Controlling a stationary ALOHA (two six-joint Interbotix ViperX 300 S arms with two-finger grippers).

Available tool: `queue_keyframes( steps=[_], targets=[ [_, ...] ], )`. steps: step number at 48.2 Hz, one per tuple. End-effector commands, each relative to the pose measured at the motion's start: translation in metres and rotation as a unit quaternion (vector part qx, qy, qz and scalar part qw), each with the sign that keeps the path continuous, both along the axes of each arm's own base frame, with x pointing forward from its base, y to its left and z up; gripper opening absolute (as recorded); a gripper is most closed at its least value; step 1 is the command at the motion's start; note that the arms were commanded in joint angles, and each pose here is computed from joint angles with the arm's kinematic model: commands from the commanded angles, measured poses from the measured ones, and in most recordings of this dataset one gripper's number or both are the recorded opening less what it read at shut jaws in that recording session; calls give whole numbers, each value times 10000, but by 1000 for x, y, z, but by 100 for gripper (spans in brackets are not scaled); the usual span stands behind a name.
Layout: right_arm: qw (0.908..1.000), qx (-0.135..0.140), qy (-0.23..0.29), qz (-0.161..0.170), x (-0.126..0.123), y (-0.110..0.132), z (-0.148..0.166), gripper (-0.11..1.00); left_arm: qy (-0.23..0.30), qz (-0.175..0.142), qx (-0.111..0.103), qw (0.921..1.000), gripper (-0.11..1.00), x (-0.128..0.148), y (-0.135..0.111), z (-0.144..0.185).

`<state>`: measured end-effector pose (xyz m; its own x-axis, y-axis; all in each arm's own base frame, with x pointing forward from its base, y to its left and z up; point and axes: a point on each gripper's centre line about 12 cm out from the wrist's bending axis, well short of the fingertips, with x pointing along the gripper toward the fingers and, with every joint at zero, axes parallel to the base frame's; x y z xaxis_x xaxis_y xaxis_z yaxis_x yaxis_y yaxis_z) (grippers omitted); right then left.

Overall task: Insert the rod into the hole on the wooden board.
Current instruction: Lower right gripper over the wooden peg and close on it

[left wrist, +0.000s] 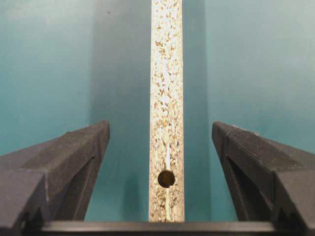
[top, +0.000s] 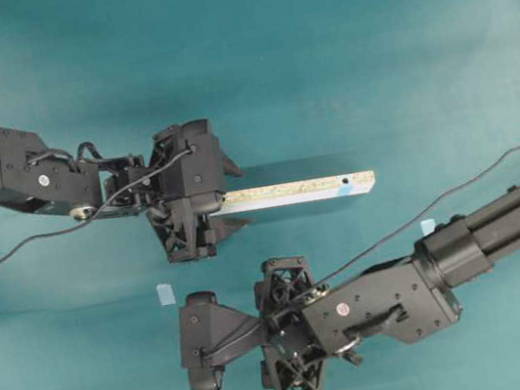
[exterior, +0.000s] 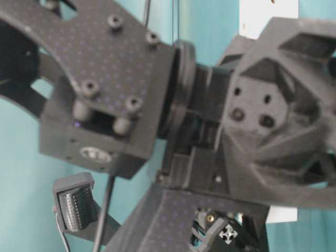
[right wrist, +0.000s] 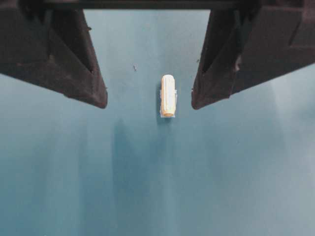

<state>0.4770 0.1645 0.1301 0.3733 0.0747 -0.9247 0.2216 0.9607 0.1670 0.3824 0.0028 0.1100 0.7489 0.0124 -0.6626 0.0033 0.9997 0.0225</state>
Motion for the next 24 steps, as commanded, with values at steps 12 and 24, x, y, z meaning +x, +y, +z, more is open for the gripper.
queue_keyframes(
  steps=[12,24],
  targets=[
    [9997,83,-214,37,5,5,15,74,-146,27,-43,9999,94,3,-1,8],
    [9997,90,-236,43,10,8,15,74,-123,27,-44,9999,94,2,-1,7]
  ],
)
